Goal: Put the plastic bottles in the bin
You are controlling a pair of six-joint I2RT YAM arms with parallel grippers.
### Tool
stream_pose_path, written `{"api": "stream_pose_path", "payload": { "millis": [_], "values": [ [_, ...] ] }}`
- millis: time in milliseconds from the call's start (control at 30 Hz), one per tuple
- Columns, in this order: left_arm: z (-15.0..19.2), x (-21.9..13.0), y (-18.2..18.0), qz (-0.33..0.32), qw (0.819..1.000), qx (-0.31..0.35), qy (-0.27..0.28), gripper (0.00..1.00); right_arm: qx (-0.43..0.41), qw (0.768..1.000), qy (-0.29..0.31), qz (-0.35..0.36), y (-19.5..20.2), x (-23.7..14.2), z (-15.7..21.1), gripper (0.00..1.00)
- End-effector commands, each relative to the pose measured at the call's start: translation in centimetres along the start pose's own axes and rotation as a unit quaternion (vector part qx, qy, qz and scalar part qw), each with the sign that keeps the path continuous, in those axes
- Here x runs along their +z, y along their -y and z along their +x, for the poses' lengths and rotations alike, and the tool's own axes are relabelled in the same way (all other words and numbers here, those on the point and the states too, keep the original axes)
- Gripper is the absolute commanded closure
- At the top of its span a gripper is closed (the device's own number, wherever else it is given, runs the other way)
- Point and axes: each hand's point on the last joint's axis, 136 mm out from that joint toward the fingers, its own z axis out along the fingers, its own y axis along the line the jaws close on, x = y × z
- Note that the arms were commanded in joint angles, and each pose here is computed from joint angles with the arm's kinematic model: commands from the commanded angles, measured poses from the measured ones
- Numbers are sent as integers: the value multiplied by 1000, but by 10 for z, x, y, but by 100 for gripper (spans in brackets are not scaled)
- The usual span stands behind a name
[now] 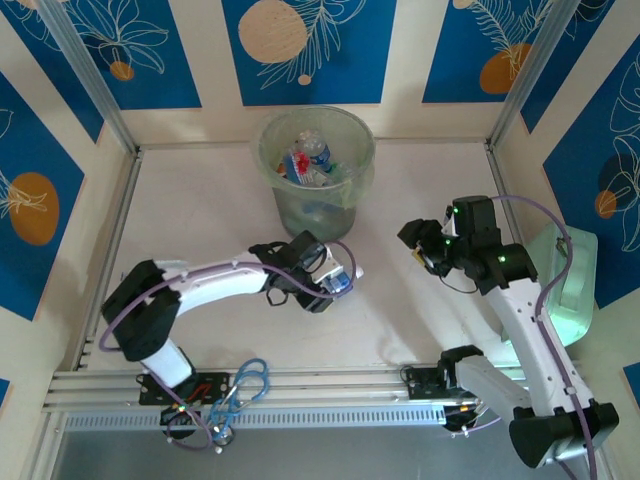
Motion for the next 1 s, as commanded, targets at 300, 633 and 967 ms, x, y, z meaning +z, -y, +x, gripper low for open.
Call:
{"api": "stream_pose_path", "payload": {
  "millis": [300,633,967],
  "values": [
    [-77,-177,22,-68,961,160,217,52,-161,955,-168,-184,-105,-27,46,11],
    [-83,-201,25,-87,942,220,236,52,-192,911,-252,-263,-147,-40,83,6],
    [-83,-206,26,-91,938,230,242,54,-199,909,-268,-250,-151,-30,99,14]
  ]
}}
